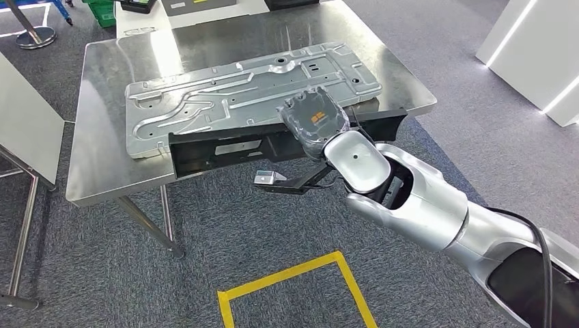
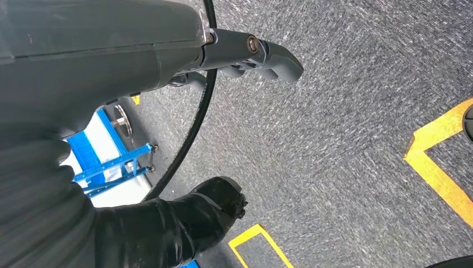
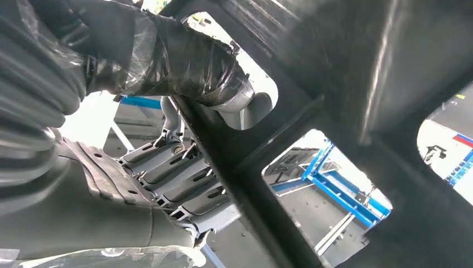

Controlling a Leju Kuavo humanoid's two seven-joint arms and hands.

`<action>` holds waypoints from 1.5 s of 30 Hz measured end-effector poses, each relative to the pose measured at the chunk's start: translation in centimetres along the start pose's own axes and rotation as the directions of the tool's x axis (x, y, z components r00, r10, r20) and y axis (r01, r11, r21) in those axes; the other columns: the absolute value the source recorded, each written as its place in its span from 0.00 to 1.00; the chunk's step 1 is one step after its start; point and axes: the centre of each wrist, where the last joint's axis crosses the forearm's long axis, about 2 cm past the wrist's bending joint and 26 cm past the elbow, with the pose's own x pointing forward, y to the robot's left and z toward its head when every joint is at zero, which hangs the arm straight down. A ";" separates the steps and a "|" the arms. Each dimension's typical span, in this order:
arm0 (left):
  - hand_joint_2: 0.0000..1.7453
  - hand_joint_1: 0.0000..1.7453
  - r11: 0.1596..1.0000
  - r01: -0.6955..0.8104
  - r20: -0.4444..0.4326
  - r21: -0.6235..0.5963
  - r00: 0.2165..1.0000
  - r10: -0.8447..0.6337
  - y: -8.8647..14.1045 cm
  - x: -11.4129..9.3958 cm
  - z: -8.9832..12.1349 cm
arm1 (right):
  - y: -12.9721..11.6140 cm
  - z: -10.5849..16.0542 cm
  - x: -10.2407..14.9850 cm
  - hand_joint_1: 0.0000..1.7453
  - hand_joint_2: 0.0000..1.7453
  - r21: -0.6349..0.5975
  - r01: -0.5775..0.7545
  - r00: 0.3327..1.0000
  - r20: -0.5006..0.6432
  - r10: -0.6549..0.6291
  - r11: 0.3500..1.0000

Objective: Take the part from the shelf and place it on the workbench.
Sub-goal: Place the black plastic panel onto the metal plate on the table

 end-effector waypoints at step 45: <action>1.00 0.00 1.000 0.002 -0.008 0.002 1.000 -0.002 0.3 -0.4 0.1 | -0.2 -1.4 -0.7 1.00 1.00 -0.005 -0.078 0.996 -0.053 0.077 0.997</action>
